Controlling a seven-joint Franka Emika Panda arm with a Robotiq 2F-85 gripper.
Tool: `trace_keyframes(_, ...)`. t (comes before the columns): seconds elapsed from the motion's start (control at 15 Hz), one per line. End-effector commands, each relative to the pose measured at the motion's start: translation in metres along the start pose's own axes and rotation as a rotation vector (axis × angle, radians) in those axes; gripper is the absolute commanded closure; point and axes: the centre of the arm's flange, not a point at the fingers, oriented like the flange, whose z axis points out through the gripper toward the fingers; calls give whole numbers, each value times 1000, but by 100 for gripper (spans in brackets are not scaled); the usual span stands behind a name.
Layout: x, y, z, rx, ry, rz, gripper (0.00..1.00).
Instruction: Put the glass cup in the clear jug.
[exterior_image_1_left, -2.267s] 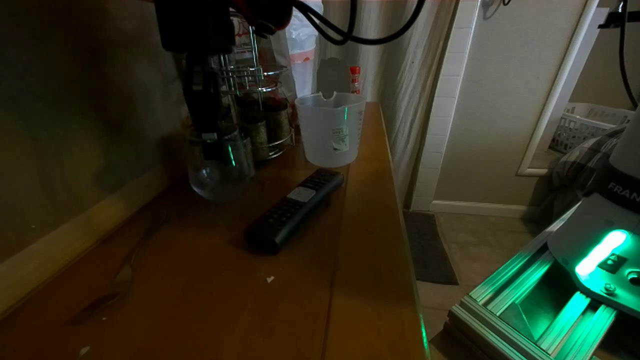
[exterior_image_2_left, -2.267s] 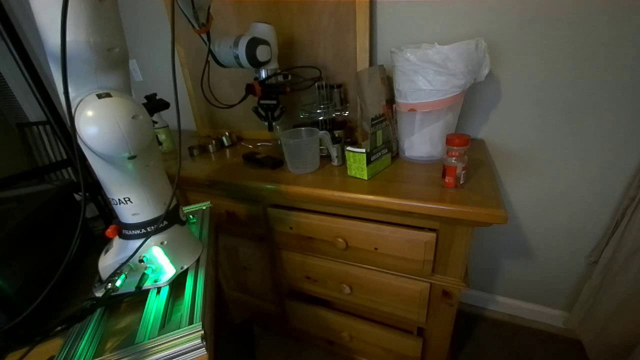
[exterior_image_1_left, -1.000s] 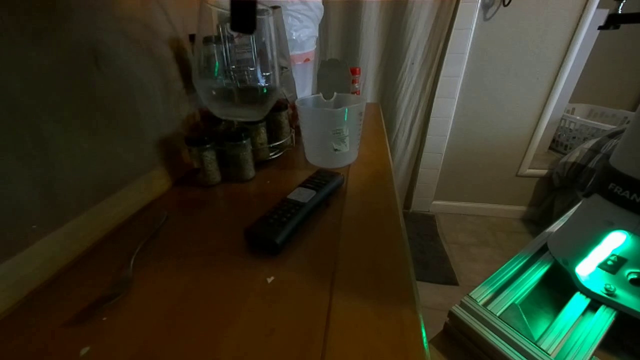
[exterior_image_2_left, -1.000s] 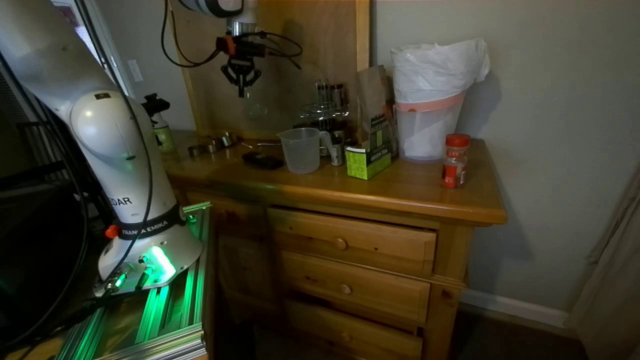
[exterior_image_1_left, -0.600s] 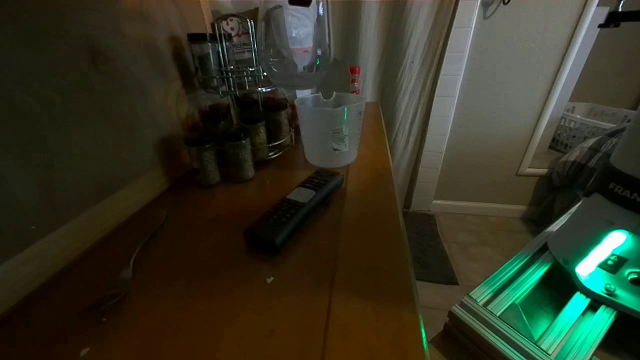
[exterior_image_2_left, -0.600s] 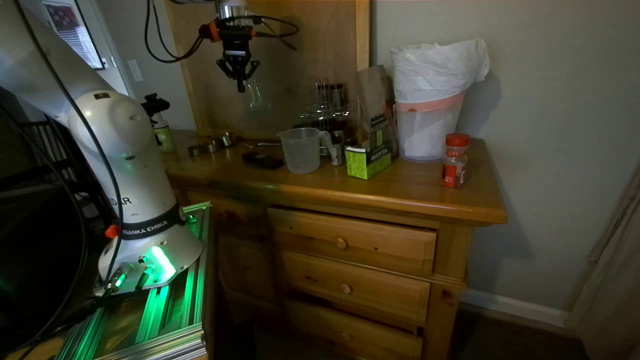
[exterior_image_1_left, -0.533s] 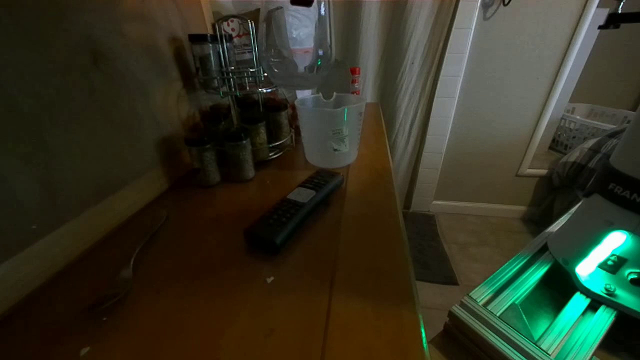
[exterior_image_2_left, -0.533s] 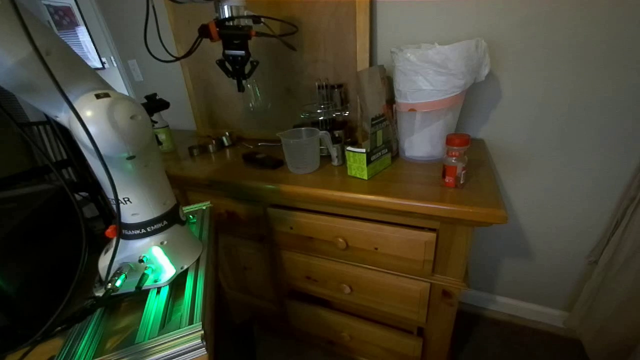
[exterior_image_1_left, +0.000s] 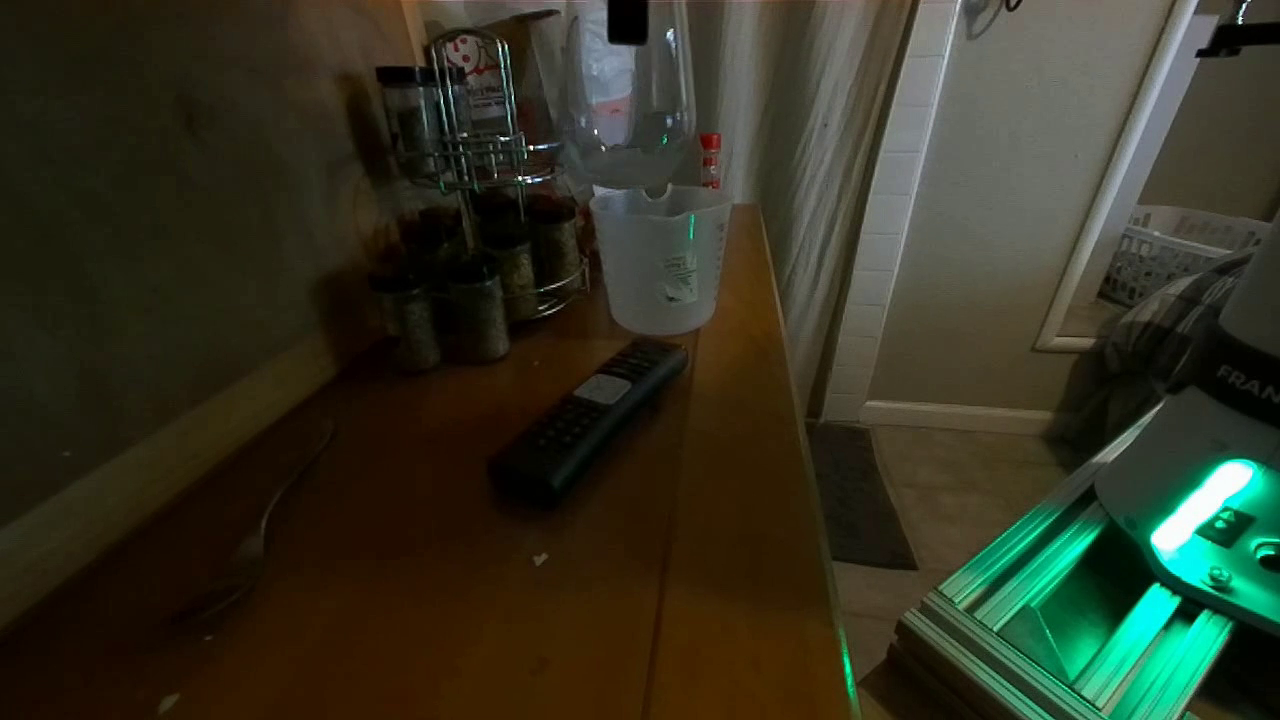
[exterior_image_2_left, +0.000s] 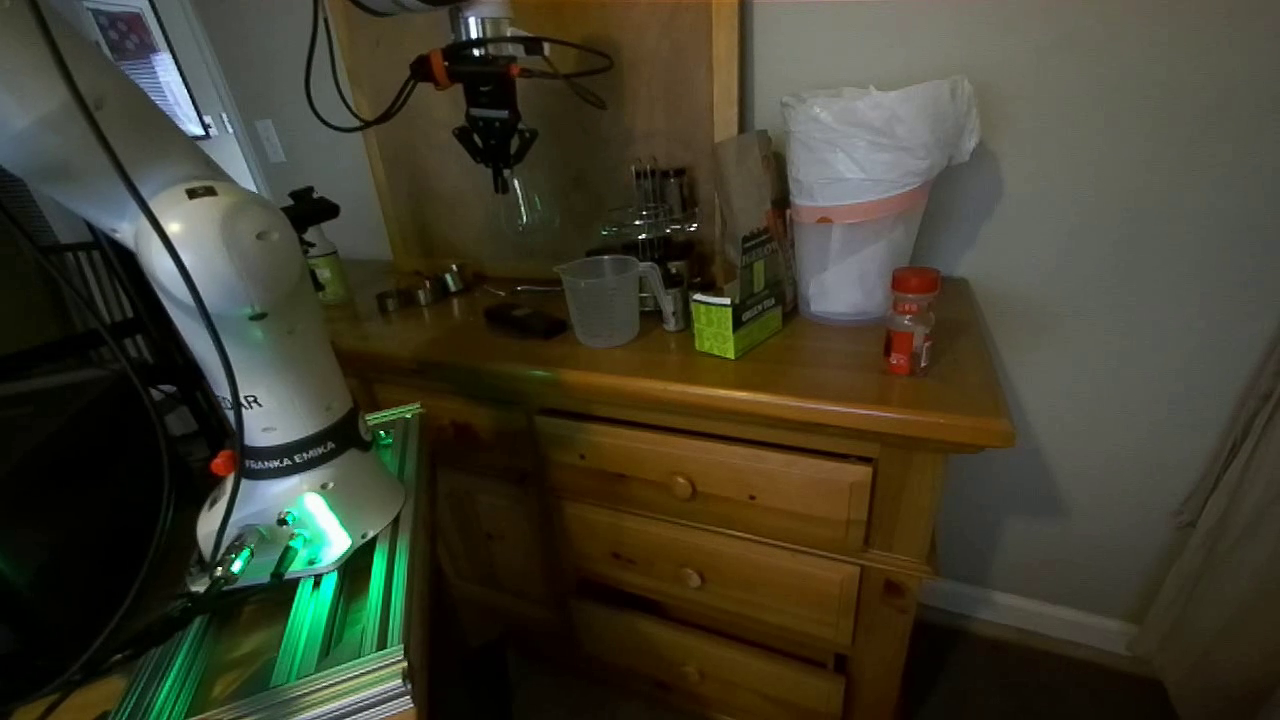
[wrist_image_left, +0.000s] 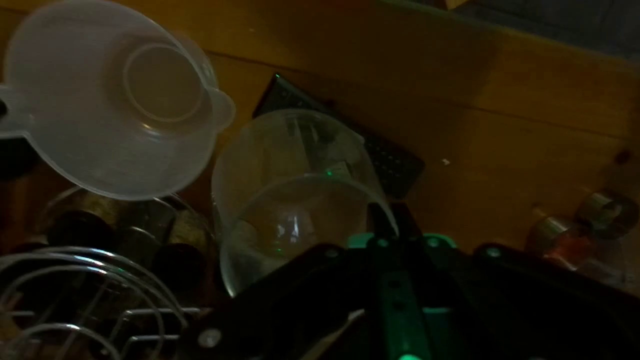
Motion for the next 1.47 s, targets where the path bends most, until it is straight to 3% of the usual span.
trace_keyframes(0.0, -11, 36, 7, -71, -35, 176, 99)
trace_keyframes(0.4, -23, 77, 17, -87, -22, 361, 99)
trace_keyframes(1.4, -22, 111, 91, -28, -4, 455, 99)
